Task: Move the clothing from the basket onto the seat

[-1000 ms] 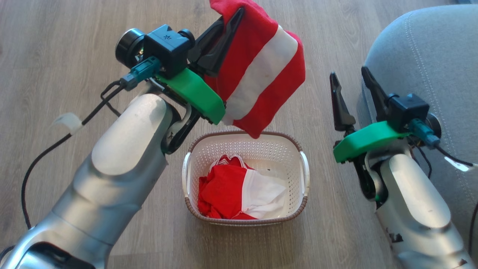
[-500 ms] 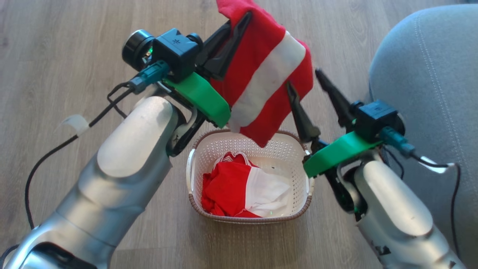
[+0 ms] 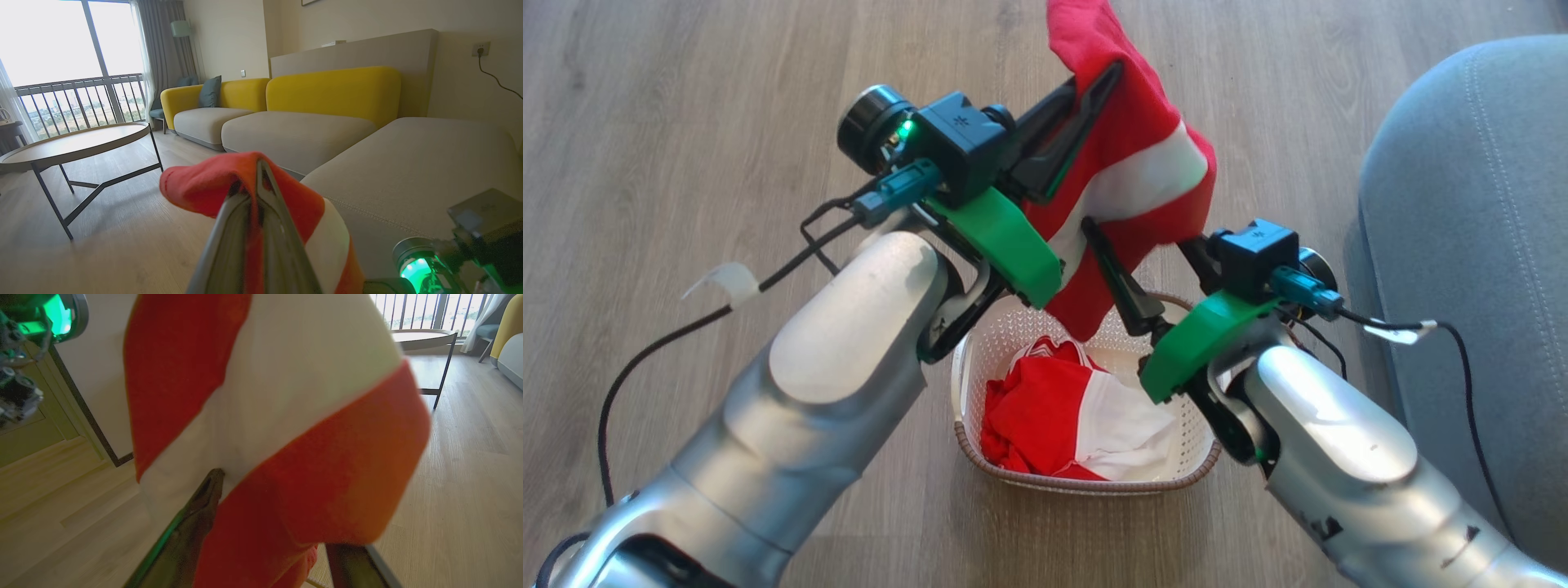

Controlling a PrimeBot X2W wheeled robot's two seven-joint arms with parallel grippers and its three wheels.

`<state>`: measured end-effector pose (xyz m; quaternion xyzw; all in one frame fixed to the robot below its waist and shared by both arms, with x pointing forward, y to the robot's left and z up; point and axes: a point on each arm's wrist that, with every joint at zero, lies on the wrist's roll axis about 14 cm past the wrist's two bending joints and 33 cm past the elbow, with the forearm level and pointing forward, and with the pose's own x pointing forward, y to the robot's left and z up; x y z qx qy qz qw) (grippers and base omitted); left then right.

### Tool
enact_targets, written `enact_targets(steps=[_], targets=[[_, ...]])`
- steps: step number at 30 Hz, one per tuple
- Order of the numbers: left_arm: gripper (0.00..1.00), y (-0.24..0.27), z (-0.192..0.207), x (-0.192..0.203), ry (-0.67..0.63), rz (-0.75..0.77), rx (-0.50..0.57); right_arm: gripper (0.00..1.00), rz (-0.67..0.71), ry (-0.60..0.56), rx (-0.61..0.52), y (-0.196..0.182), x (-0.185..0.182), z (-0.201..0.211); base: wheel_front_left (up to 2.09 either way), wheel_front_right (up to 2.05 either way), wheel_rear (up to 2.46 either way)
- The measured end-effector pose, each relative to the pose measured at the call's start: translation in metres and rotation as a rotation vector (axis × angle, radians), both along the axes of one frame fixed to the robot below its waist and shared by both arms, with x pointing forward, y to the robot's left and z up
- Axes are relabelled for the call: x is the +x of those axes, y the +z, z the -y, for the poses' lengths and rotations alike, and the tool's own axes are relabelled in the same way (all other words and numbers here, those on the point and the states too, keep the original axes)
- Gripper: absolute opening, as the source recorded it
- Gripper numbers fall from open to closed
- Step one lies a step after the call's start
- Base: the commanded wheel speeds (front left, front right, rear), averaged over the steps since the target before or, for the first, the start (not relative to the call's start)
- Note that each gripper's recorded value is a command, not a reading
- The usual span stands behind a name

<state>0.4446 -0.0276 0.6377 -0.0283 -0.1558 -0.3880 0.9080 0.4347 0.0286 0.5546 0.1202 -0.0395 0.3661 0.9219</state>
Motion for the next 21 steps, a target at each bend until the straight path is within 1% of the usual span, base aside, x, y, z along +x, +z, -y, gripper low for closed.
enact_targets(steps=[4,5,6,7,8,15,16,17,18,21], targets=[[0.00,-0.005,0.002,-0.003,-0.008,-0.012,0.005,1.00,0.004,0.027,-0.017,0.001,0.002,-0.009,0.00,0.00,0.00],[0.00,-0.006,0.002,-0.004,-0.010,-0.013,0.007,0.94,0.008,0.030,-0.019,0.003,0.003,-0.010,0.00,0.00,0.00],[0.00,-0.006,0.002,-0.004,-0.011,-0.015,0.008,0.50,0.012,0.033,-0.020,0.004,0.004,-0.012,0.00,0.00,0.00],[0.00,-0.007,0.003,-0.004,-0.012,-0.016,0.010,0.24,0.017,0.035,-0.019,0.006,0.005,-0.012,0.00,0.00,0.00],[0.00,-0.008,0.003,-0.004,-0.013,-0.019,0.009,0.00,0.021,0.036,-0.018,0.007,0.006,-0.013,0.00,0.00,0.00],[0.00,-0.018,0.010,-0.007,-0.039,-0.043,0.021,0.00,0.033,0.019,-0.005,0.011,0.008,-0.007,0.00,0.00,0.00],[0.11,-0.020,0.012,-0.008,-0.047,-0.048,0.024,0.00,0.041,0.011,-0.002,0.014,0.010,-0.004,0.00,0.00,0.00],[0.79,-0.022,0.014,-0.009,-0.057,-0.050,0.033,0.00,0.049,0.000,0.004,0.017,0.011,-0.001,0.00,0.00,0.00],[1.00,-0.025,0.016,-0.010,-0.066,-0.052,0.040,0.00,0.054,-0.010,0.011,0.019,0.013,0.002,0.00,0.00,0.00],[1.00,-0.028,0.019,-0.011,-0.079,-0.057,0.045,0.00,0.065,-0.033,0.018,0.023,0.016,0.010,0.00,0.00,0.00]])
